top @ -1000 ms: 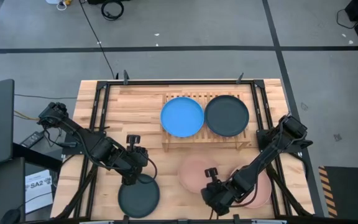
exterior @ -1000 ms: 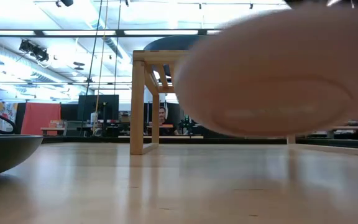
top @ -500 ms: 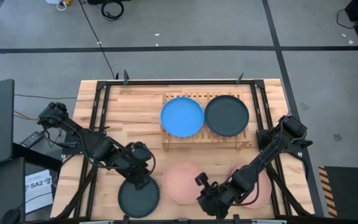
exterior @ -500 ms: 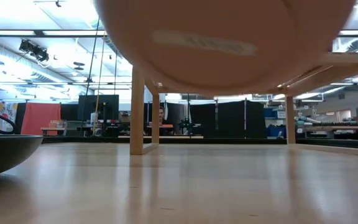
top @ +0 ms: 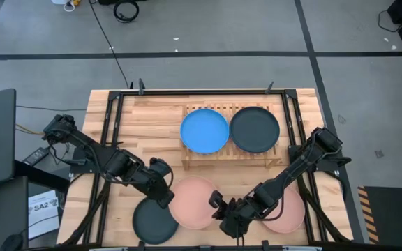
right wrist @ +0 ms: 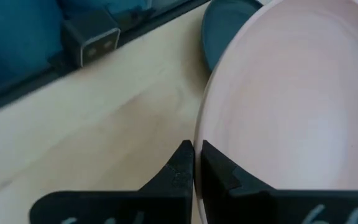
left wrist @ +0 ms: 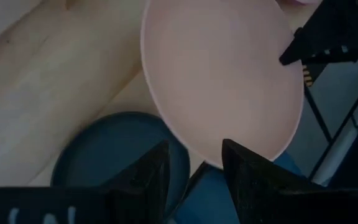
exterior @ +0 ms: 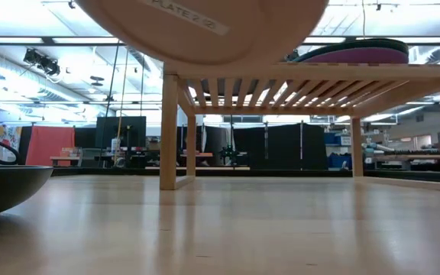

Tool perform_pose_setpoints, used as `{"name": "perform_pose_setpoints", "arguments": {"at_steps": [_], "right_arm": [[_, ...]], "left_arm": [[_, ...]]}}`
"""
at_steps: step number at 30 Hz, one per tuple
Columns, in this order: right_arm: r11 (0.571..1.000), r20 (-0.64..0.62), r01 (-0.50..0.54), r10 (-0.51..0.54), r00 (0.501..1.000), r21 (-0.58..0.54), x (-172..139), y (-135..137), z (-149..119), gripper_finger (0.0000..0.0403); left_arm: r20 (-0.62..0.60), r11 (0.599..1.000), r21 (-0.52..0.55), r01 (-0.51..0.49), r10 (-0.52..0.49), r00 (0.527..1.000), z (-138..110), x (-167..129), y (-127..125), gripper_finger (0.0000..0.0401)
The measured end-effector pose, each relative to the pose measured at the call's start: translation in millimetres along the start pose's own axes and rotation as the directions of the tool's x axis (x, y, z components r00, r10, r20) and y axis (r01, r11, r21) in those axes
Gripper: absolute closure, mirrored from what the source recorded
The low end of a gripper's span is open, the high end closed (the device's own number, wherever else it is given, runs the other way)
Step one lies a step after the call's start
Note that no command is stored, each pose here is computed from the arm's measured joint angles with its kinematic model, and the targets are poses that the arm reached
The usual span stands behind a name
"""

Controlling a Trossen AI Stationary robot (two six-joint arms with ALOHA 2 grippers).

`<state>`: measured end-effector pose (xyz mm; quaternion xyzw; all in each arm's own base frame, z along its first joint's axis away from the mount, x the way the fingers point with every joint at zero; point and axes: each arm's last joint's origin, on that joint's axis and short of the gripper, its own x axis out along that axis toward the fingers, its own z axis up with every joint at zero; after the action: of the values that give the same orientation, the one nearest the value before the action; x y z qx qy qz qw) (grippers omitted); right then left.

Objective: Place and stack plates onto a shelf
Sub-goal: Stack the left brown plate on top of the blue plate on the shelf

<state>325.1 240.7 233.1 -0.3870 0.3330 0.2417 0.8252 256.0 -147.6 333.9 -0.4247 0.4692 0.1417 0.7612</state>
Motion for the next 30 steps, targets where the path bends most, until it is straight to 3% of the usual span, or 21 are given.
{"name": "perform_pose_setpoints", "arguments": {"at_steps": [10, 21, 30], "right_arm": [[0.976, -0.051, 0.088, -0.100, 0.994, -0.198, 1, -7, -4, 0.0386], [0.959, -0.025, 0.174, -0.184, 0.983, -0.225, 1, -12, 1, 0.0386], [0.958, -0.019, 0.175, -0.185, 0.983, -0.229, 1, -12, 2, 0.0386]], "left_arm": [[0.005, 0.997, -0.077, -0.022, 0.023, 1.000, 10, 1, 4, 0.0251], [-0.025, 0.993, -0.093, -0.077, 0.075, 0.997, 9, 1, 10, 0.0251], [-0.026, 0.993, -0.093, -0.076, 0.074, 0.997, 9, 1, 9, 0.0265]]}}
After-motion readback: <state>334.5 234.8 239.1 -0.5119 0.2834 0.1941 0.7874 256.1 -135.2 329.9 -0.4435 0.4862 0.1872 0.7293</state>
